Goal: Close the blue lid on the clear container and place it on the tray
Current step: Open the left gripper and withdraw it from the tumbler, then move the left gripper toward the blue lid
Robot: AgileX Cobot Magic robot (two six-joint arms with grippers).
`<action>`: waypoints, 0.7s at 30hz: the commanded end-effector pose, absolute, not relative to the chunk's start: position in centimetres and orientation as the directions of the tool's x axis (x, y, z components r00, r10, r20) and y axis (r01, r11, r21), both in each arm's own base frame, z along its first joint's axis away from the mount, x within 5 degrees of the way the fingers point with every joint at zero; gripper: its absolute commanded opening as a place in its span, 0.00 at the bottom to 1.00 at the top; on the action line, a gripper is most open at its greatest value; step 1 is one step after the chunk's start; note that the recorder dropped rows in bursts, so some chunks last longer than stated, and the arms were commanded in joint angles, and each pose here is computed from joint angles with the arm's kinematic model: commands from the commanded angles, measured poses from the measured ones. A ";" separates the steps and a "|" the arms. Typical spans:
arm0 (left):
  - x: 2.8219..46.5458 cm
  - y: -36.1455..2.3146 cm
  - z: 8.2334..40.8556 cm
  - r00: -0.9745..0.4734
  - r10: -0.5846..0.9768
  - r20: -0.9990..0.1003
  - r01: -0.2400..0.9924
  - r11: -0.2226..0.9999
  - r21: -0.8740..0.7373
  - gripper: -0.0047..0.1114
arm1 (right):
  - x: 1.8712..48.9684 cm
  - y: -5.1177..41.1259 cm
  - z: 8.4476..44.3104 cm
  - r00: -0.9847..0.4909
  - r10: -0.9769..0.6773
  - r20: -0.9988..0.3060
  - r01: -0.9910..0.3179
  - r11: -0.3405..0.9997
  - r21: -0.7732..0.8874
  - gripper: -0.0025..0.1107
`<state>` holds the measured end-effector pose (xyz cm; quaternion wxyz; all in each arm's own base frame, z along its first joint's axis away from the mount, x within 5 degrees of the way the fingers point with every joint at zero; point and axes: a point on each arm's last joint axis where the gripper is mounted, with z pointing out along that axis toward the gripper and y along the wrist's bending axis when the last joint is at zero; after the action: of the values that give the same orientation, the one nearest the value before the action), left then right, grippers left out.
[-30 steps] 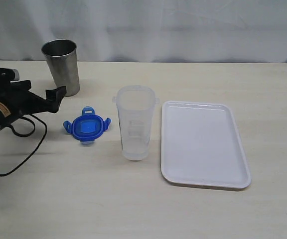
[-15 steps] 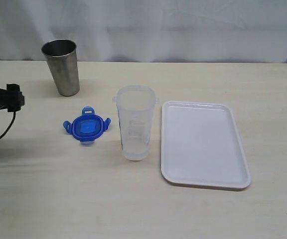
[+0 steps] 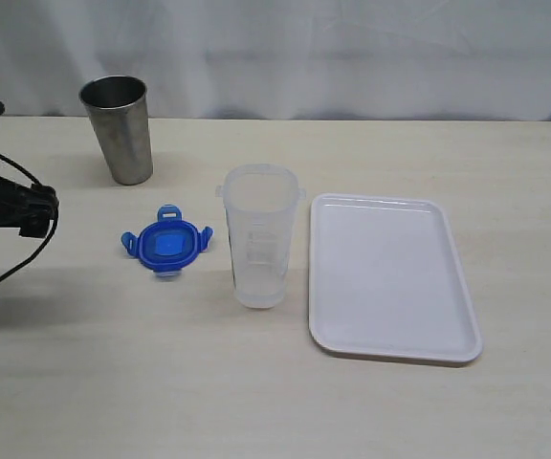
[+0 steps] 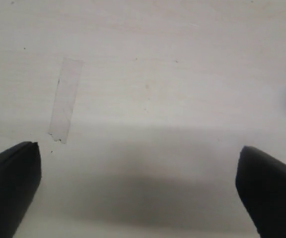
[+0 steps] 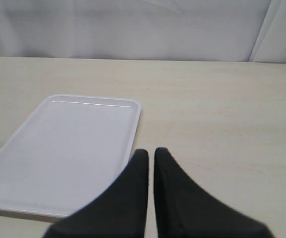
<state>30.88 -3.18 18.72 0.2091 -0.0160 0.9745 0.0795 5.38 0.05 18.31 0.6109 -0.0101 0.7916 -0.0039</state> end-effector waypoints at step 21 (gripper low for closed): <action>29.7 -6.1 18.5 -0.961 -0.042 -0.272 -0.003 0.990 -0.141 0.92 | 5.4 0.1 18.2 -0.253 -0.012 -0.967 -0.011 1.000 -0.009 0.06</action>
<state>29.65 -5.07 18.31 0.1309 0.0110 0.9912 -0.0151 5.38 0.05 18.31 0.6109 -0.0101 0.7916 -0.0039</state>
